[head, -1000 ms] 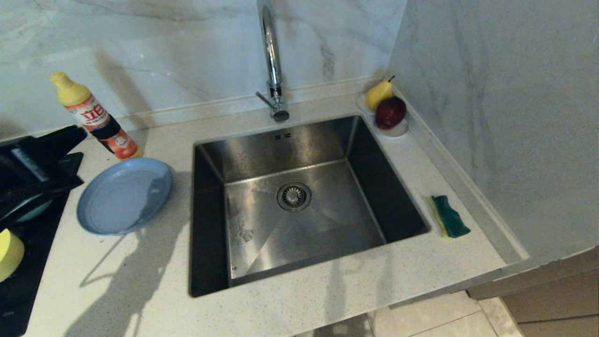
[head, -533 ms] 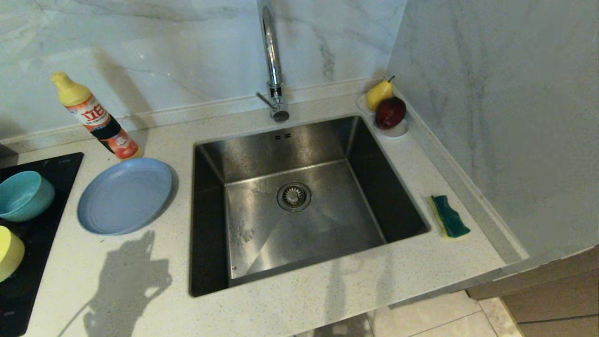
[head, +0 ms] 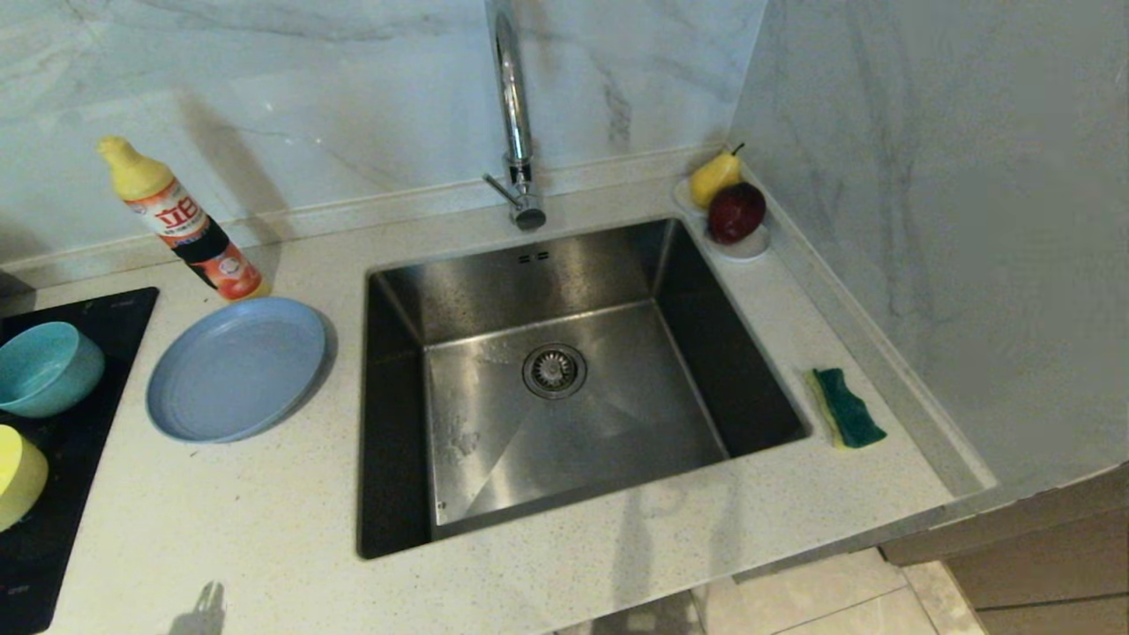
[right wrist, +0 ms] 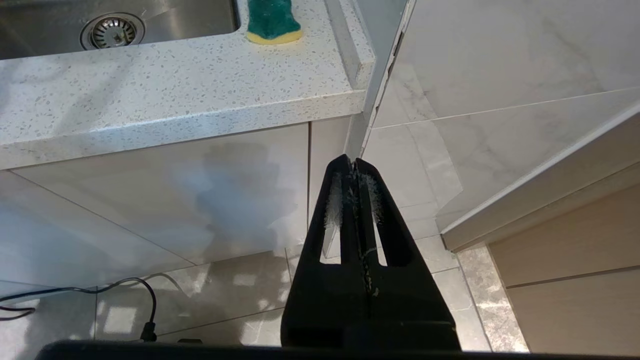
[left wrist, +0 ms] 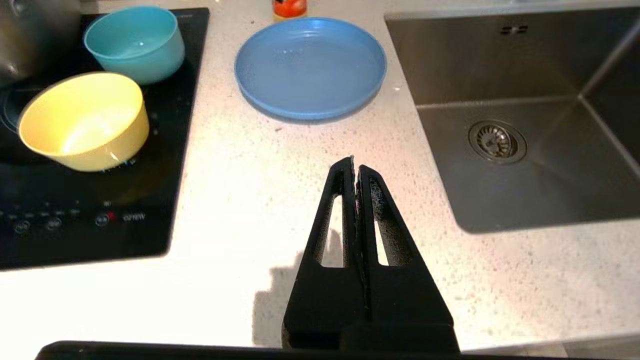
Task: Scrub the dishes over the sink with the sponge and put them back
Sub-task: Place the bowl on the plate
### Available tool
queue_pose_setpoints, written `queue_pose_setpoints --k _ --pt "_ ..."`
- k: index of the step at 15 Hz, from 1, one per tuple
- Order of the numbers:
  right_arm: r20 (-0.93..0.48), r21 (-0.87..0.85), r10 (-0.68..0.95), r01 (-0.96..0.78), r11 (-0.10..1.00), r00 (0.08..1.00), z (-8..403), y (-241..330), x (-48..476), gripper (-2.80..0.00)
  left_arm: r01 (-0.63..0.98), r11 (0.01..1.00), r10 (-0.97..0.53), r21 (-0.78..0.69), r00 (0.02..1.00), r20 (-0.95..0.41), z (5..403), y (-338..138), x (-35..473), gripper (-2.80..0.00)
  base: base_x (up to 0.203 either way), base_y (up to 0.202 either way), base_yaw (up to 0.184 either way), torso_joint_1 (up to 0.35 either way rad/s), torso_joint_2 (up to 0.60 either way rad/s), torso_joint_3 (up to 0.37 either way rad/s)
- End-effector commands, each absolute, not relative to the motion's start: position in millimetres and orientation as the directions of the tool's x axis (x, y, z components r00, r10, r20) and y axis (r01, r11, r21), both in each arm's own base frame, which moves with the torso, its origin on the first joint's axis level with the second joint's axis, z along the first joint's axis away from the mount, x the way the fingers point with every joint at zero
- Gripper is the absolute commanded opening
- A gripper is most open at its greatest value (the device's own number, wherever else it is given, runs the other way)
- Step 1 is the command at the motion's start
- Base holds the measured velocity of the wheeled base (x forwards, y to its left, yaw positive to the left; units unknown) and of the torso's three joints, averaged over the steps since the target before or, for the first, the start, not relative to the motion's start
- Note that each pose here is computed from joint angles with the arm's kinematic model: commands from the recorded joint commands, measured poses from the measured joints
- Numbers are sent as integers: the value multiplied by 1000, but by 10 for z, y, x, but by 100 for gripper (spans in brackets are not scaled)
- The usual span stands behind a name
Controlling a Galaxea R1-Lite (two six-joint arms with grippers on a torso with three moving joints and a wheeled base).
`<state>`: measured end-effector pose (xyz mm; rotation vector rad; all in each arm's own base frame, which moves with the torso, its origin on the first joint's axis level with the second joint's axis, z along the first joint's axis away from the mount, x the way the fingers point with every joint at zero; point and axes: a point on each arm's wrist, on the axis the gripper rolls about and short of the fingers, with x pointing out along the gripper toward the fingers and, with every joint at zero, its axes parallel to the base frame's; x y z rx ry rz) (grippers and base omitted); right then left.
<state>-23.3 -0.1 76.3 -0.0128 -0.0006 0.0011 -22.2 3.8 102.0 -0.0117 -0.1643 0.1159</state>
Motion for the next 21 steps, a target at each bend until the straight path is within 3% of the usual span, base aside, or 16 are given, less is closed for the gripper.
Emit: queue_pose_setpoints --k 1,6,17,21 --pt "0 -12 2 -2 1000 1000 761 -1 -233 -280 -71 997 66 38 992 109 829 24 -218 -280 0 0 0 0 0 0" --pt "2 -12 2 -2 1000 1000 765 -1 -234 -280 45 997 -51 67 995 84 772 -3 -204 -280 0 0 0 0 0 0" --pt "2 -12 3 -3 1000 1000 765 -1 -234 -280 -13 1000 14 -9 996 93 788 12 -208 -280 0 0 0 0 0 0" --pt "0 -12 2 -2 1000 1000 761 -1 -233 -280 -83 996 88 -28 956 280 1612 35 -524 -280 0 0 0 0 0 0"
